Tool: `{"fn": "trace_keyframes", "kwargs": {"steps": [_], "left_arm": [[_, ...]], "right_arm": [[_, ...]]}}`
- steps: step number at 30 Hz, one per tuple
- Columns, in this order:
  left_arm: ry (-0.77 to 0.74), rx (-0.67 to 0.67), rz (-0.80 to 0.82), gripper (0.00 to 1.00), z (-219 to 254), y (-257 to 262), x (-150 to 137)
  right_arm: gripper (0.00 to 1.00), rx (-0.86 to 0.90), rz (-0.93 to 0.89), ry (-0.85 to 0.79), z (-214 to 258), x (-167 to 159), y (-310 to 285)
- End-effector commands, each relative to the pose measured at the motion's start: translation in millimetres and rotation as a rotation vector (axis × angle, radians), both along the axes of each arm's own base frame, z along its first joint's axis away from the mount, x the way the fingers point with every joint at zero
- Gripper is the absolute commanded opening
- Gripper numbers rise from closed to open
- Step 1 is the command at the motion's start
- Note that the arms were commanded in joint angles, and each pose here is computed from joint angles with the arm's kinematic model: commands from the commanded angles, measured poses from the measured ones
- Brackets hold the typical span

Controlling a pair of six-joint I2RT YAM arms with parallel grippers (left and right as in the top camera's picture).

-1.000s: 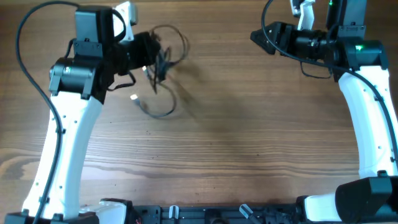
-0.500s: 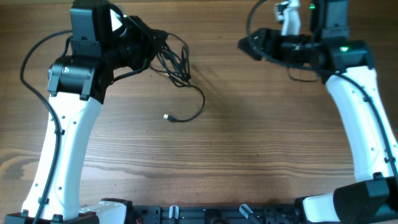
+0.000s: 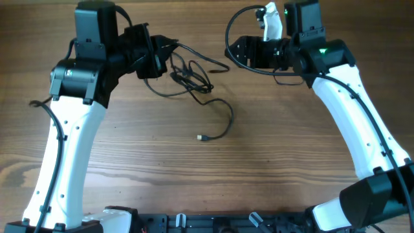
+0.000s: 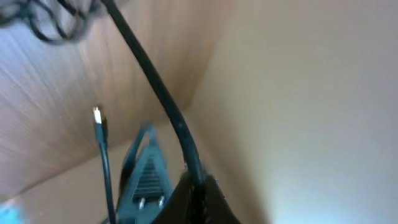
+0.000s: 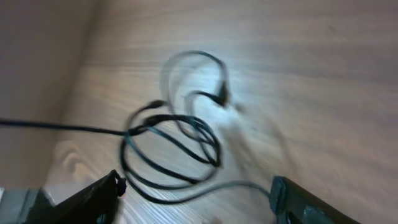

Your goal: Untangle cables

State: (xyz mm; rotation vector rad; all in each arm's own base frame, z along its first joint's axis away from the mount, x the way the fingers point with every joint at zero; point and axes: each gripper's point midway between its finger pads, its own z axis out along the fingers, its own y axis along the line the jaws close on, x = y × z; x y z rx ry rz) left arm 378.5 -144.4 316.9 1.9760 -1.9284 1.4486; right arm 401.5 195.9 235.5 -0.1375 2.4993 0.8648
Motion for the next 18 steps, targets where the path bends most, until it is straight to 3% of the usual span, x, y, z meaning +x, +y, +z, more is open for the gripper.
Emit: {"fn": "trace_keyframes", "kwargs": {"steps": [1,4,12,14,15,16,18], "left_arm": [[0.164,0.132,0.392,0.04,-30.9,56.1,6.8],[0.272,0.273,0.536,0.04,-61.3,87.6,-2.4],[0.445,0.465,0.586,0.04,-104.3,112.7,-22.7],[0.477,0.584,0.443,0.04,-114.8,114.7,-35.9],[0.420,0.676,0.291,0.04,-116.5,114.3,-31.3],[0.300,0.785,0.051,0.04,-115.8,108.5,-19.9],[0.082,0.815,-0.261,0.04,-109.3,81.4,-0.4]], "right_arm": [[0.80,-0.099,-0.185,0.055,-15.4,8.8,-26.4],[0.80,-0.090,-0.136,0.096,-19.4,-3.3,-20.8],[0.81,-0.094,0.042,0.104,-31.8,-22.6,18.9],[0.81,-0.101,0.062,0.107,-38.4,-22.4,25.7],[0.81,-0.106,0.072,0.099,-39.9,-21.1,26.3],[0.81,-0.113,0.075,0.081,-39.3,-17.8,24.5],[0.81,-0.099,0.049,0.062,-34.9,-8.6,17.4]]}}
